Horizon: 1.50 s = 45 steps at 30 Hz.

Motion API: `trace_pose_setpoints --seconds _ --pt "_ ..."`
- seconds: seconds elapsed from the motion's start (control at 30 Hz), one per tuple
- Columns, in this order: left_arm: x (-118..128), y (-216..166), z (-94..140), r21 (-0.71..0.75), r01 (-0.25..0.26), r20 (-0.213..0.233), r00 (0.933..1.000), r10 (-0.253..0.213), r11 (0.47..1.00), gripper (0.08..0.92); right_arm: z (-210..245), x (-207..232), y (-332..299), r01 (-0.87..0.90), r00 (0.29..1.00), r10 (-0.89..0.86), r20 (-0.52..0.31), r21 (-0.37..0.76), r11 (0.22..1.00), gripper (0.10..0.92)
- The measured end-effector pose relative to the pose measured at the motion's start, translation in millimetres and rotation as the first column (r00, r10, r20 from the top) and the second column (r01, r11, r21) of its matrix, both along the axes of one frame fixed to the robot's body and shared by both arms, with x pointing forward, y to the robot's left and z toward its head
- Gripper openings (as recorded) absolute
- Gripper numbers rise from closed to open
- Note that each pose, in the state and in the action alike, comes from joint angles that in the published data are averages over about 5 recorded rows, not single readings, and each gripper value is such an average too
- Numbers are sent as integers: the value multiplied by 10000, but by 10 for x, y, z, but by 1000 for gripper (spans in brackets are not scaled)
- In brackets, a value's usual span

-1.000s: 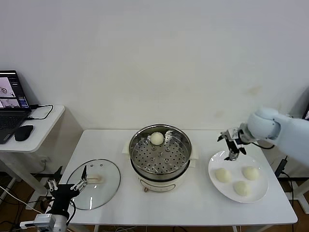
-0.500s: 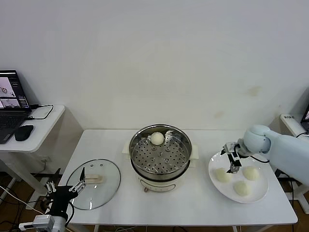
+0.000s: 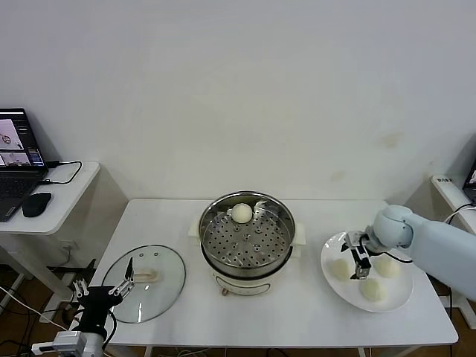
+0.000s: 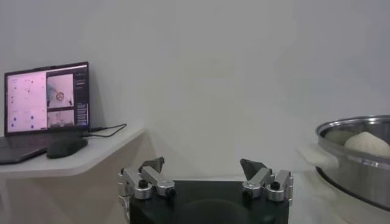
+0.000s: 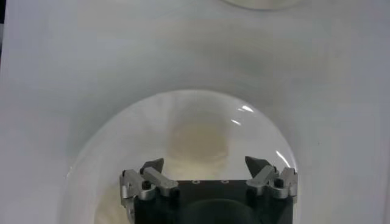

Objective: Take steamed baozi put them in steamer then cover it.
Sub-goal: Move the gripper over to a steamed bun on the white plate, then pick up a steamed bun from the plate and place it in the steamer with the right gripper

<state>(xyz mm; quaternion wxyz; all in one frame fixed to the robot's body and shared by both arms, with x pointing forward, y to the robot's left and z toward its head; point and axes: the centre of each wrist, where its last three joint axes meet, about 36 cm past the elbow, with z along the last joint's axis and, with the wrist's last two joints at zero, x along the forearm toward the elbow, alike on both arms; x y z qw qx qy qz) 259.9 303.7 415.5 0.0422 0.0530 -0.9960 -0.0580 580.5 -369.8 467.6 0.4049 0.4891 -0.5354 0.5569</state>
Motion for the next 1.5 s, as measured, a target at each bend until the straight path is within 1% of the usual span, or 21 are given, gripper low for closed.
trace_pose_setpoints --seconds 0.13,0.63,0.8,0.93,1.07,1.2,1.33,1.5 --pt "2 0 2 0 1 14 10000 -1 10000 823 -78 11 11 34 10000 -34 -20 -8 10000 807" --pt "2 -29 -7 -93 -1 28 10000 1 10000 823 -214 40 58 152 9998 -152 -85 17 9999 640" --pt "1 -34 1 -96 -8 52 10000 8 10000 823 -206 44 59 169 9999 -169 -19 65 9998 614" --pt "3 -36 8 -87 9 73 10000 -8 10000 823 -147 50 44 199 9998 -199 65 118 9997 611" --pt "8 -36 28 -57 53 120 9999 -52 10000 823 30 75 -3 306 9992 -311 240 179 9994 612" --pt "19 -41 51 -41 114 170 9998 -114 9999 823 338 120 -66 461 9975 -476 521 283 9985 618" --pt "25 -47 67 -41 171 202 9997 -170 9998 823 757 185 -51 487 9942 -532 939 492 9976 619" --pt "32 -41 83 -35 194 240 9995 -193 9998 823 1367 258 135 208 9862 -345 1616 858 9961 625"
